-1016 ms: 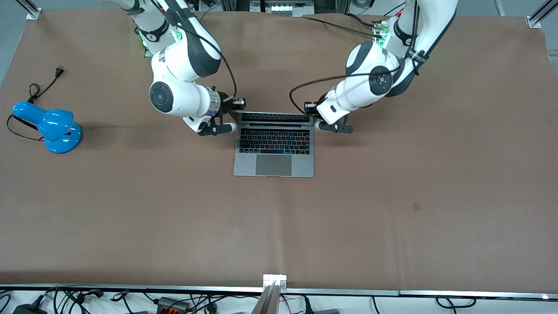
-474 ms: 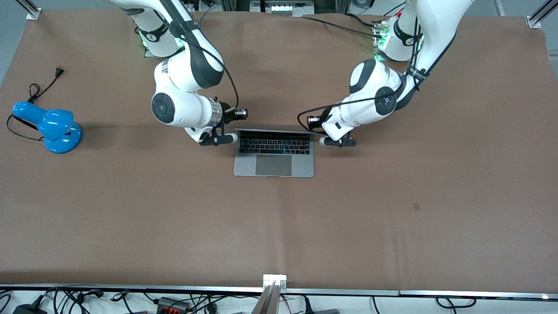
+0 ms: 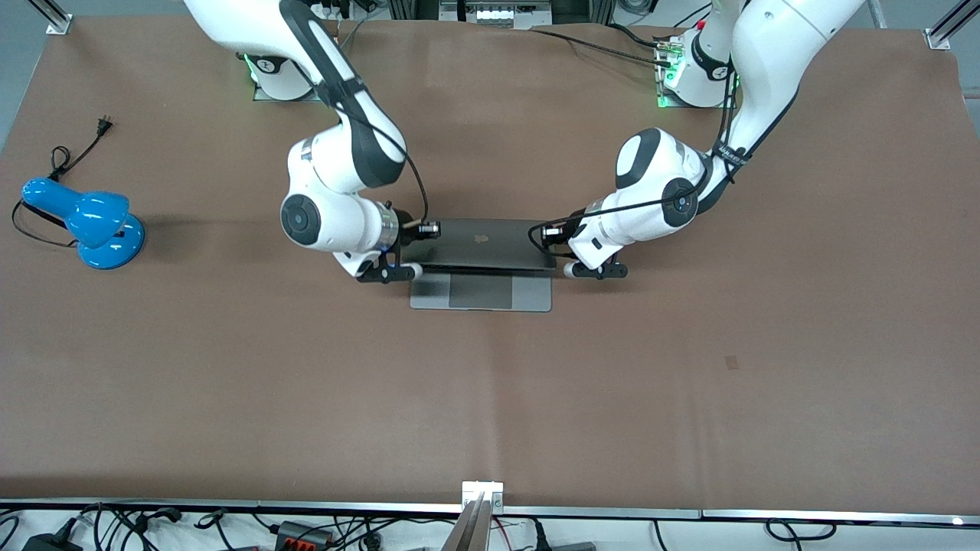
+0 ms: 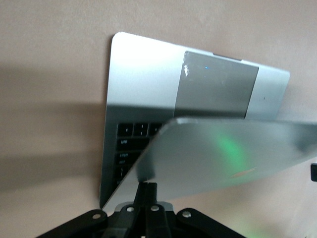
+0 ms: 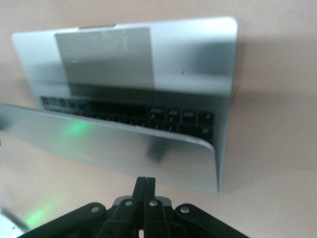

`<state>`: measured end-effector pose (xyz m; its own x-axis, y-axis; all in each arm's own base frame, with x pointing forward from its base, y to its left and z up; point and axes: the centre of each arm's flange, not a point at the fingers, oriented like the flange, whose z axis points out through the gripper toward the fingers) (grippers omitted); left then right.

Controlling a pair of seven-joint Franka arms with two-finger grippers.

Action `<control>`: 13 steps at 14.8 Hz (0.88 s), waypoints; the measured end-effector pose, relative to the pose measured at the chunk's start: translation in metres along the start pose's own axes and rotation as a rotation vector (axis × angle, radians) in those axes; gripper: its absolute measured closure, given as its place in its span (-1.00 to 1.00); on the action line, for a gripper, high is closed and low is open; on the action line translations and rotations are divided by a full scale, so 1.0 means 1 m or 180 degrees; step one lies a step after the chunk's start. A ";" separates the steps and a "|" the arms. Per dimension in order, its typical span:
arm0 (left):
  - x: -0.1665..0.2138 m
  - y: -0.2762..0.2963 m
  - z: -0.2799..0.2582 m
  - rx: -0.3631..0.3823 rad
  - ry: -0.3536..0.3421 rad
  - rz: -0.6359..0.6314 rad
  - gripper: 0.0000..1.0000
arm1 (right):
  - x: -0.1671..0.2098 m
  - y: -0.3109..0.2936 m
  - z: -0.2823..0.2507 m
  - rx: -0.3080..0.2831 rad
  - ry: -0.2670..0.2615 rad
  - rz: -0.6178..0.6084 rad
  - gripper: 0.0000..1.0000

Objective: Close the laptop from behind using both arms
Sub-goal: 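Push the laptop lid down with the right gripper while the left gripper pushes, then press the closed lid flat with both grippers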

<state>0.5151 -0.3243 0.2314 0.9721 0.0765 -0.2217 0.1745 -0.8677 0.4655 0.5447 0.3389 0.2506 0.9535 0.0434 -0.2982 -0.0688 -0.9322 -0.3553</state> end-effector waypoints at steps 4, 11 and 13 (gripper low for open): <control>0.004 -0.011 0.024 -0.0023 -0.0012 -0.0038 0.98 | 0.032 0.017 0.015 -0.0064 0.0051 0.0092 0.98; 0.008 -0.020 0.048 0.0102 0.0052 0.0067 0.98 | 0.052 0.033 0.047 -0.0210 0.0211 0.0105 0.98; 0.009 -0.024 0.057 0.0086 0.0079 0.0042 0.98 | 0.053 0.034 0.049 -0.0212 0.0221 0.0104 0.98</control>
<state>0.5111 -0.3302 0.1693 0.9779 0.0770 -0.1942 0.1578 -0.8816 0.4449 0.5785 0.3273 0.1798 0.9692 -0.0103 -0.2459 -0.0827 -0.9546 -0.2860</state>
